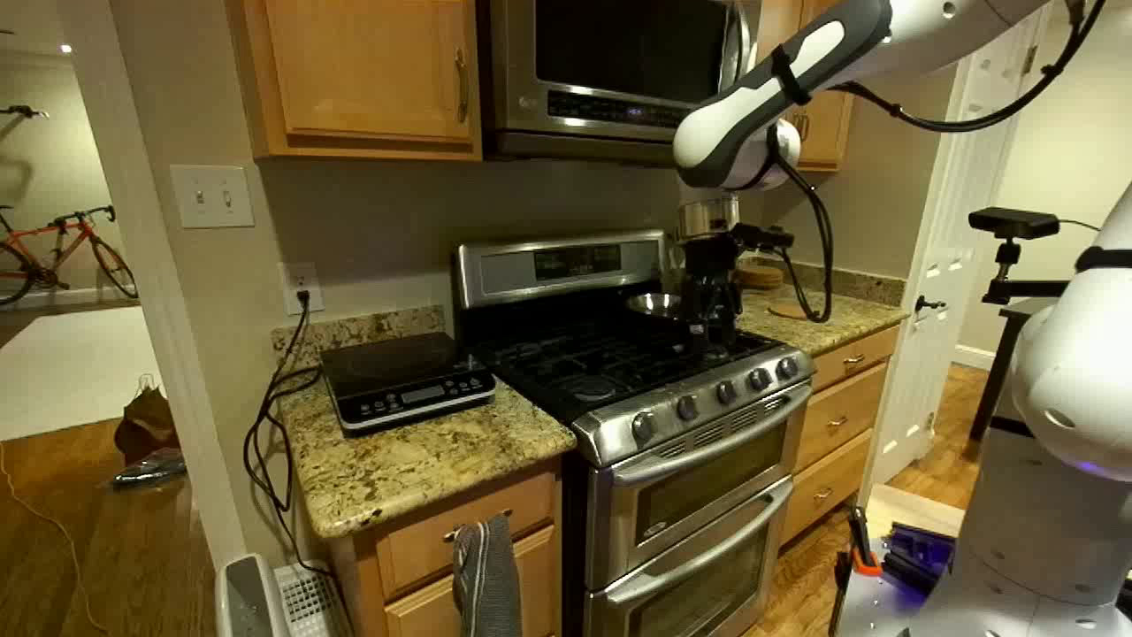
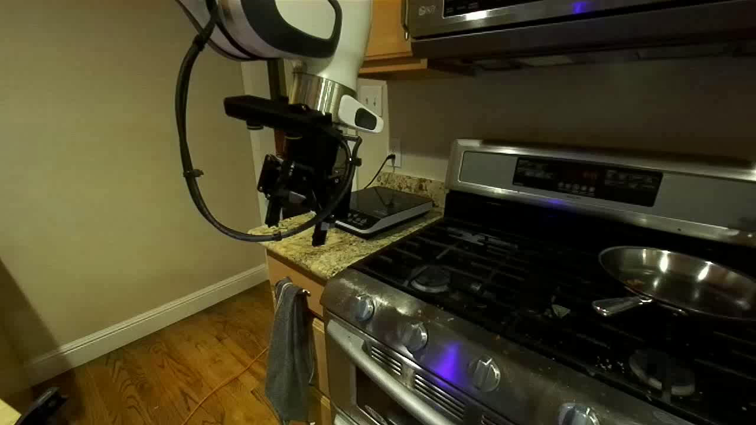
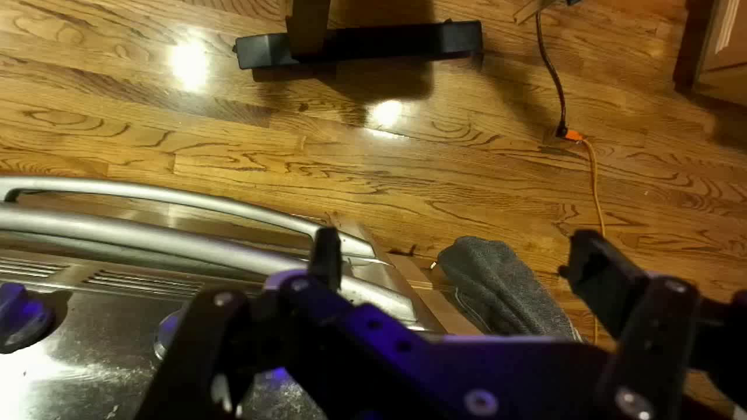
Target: Open the first top drawer
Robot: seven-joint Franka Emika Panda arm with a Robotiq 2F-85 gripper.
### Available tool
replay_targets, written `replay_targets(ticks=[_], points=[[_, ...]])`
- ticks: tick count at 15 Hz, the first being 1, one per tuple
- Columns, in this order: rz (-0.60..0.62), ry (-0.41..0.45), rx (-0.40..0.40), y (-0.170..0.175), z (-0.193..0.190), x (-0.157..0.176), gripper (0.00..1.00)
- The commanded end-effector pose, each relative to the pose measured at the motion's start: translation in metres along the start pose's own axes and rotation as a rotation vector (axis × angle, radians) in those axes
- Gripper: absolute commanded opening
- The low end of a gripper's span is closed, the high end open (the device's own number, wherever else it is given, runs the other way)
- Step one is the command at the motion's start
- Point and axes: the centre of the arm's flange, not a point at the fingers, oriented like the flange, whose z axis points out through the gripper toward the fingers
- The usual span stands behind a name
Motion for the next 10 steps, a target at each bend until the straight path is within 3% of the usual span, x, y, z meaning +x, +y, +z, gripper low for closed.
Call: replay_targets(ticks=[1, 7, 10], points=[[0.000, 0.000, 0.000, 0.000, 0.000, 0.000, 1.00], [0.000, 0.000, 0.000, 0.000, 0.000, 0.000, 1.00], [-0.034, 0.023, -0.017, -0.019, 0.015, 0.004, 1.00]])
